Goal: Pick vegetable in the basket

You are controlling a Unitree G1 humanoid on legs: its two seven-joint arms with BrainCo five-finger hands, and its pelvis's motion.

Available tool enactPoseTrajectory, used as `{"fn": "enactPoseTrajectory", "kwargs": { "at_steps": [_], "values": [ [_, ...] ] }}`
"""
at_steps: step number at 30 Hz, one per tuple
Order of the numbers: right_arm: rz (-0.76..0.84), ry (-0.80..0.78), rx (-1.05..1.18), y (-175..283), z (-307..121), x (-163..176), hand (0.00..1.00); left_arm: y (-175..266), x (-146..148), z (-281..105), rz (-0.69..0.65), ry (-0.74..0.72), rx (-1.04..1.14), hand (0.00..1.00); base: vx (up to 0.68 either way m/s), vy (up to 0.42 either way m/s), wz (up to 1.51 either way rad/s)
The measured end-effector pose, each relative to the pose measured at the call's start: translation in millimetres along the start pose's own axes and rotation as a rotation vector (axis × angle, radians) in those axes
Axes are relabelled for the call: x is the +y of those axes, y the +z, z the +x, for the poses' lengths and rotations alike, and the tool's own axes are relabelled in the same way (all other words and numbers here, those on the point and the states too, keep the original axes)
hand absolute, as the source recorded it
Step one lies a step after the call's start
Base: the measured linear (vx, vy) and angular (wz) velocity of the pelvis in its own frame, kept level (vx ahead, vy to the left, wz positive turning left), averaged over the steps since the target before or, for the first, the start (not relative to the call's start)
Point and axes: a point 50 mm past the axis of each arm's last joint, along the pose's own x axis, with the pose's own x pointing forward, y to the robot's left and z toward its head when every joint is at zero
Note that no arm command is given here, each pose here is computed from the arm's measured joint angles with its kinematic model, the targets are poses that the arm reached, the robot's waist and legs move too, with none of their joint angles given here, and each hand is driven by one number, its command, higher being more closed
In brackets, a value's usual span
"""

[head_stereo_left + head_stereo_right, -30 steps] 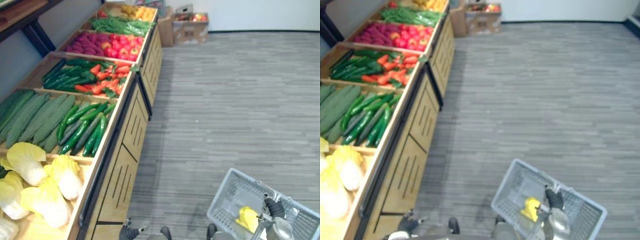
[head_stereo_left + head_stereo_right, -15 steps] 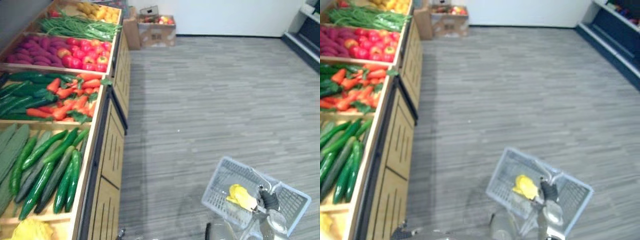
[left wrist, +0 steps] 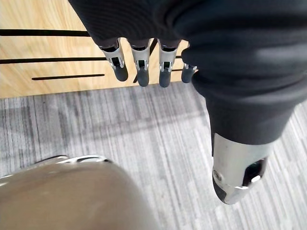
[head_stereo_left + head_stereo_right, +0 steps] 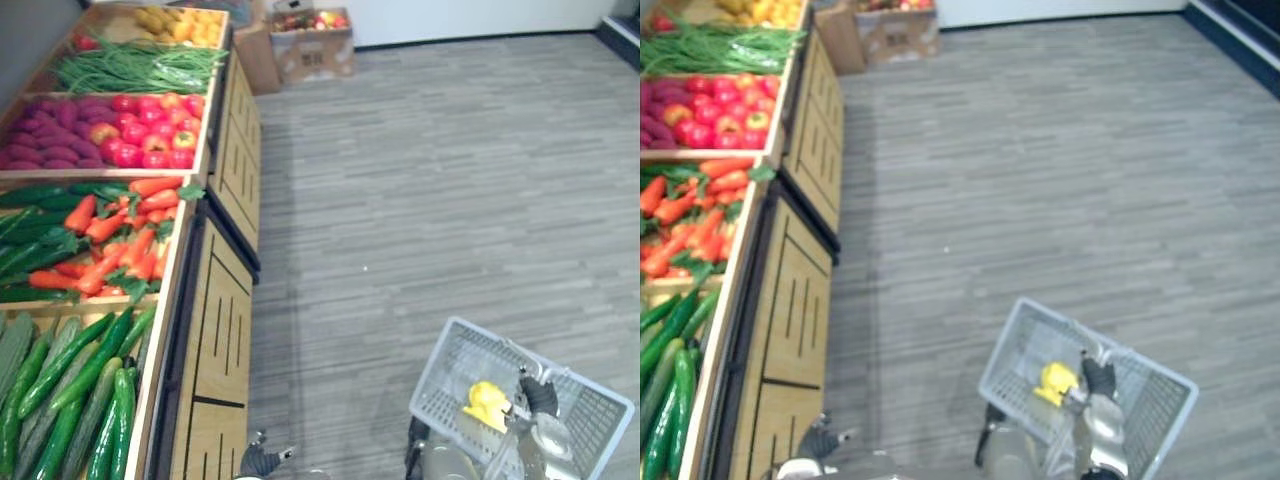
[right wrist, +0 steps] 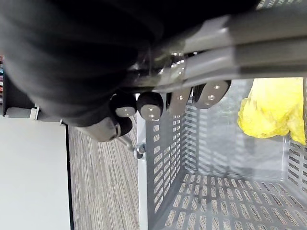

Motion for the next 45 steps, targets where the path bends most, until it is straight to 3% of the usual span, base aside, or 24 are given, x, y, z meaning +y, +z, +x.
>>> {"fn": "enactPoseTrajectory", "kwargs": {
  "at_steps": [9,16,22,26,29,34,40,45],
  "values": [
    [-0.018,-0.015,0.013,-5.4,-4.5,-9.4,1.0,-12.9,1.5,-5.4,-0.13,0.053,0.054,0.0,0.15,-0.044,0.06],
    [-0.09,0.043,-0.006,-6.9,-13.1,-5.6,1.0,-29.5,-19.6,-17.3,-0.176,0.039,0.119,0.0,0.14,0.183,-0.36],
    [-0.123,0.086,-0.008,-6.7,-10.1,7.4,1.0,-64.7,0.3,-30.8,-0.128,0.09,0.227,0.0,0.19,0.177,-0.43],
    [-0.155,0.069,0.0,-9.1,-9.5,0.1,1.0,-59.7,15.0,-25.4,-0.003,0.075,0.195,0.0,0.22,0.237,0.42],
    [-0.079,0.001,0.046,-26.3,-21.4,-8.2,1.0,-44.9,28.1,-15.3,0.055,0.083,0.142,0.0,0.33,0.112,1.49],
    [-0.033,-0.049,0.081,-33.3,-24.6,-19.0,1.0,-25.2,21.6,-7.9,0.006,0.088,0.08,0.0,0.42,-0.023,0.94],
    [0.02,-0.069,0.115,-44.5,-32.1,-14.7,1.0,-33.2,23.4,-11.5,-0.073,0.13,0.115,0.0,0.37,-0.237,0.61],
    [0.02,-0.118,0.106,-38.3,-28.0,-32.6,1.0,-31.7,12.7,-11.2,-0.16,0.137,0.131,0.0,0.34,-0.377,0.9]
  ]
}}
